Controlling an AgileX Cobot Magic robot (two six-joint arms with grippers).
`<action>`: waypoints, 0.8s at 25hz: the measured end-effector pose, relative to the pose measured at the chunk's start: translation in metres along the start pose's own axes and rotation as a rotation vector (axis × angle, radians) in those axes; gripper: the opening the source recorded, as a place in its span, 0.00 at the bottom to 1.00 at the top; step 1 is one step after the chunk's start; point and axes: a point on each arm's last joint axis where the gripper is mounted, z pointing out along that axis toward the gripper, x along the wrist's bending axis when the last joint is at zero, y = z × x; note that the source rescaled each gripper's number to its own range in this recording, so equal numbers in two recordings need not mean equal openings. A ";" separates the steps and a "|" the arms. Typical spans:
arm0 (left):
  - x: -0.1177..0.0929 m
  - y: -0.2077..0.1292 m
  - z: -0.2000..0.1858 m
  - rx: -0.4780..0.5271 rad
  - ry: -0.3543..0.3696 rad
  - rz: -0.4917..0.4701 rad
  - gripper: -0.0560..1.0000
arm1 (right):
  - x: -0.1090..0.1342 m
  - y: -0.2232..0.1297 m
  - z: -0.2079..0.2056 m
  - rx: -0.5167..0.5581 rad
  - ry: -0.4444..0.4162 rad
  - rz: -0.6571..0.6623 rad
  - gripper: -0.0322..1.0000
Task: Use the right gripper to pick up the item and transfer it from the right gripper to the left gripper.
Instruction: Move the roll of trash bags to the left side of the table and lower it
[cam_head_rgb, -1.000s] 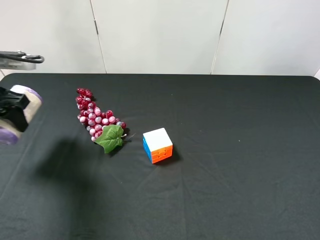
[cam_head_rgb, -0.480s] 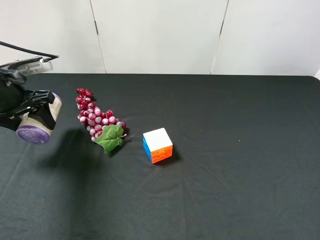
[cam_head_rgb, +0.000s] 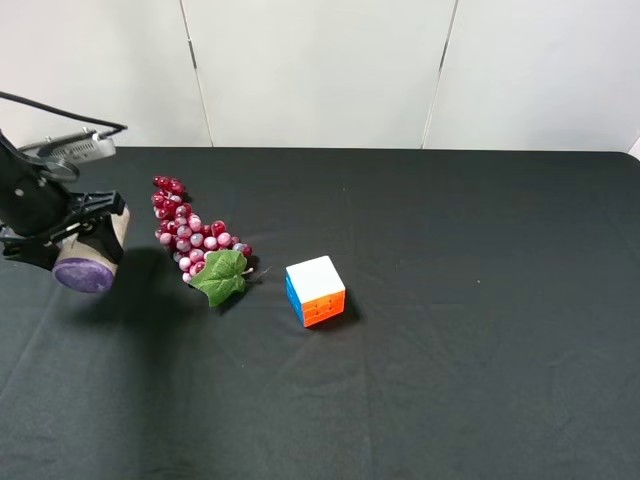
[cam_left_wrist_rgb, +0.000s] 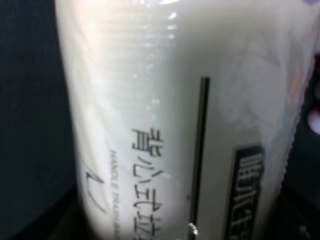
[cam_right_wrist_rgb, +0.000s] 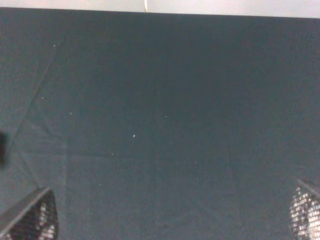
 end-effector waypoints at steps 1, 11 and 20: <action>0.001 0.001 0.003 0.005 0.002 -0.002 0.06 | 0.000 0.000 0.000 0.000 0.000 0.000 0.99; 0.001 0.009 0.014 -0.055 -0.014 -0.045 0.06 | 0.000 0.000 0.000 0.000 0.000 0.000 0.99; 0.001 0.011 0.016 -0.070 -0.013 -0.048 0.06 | 0.000 0.000 0.000 0.000 0.000 0.000 0.99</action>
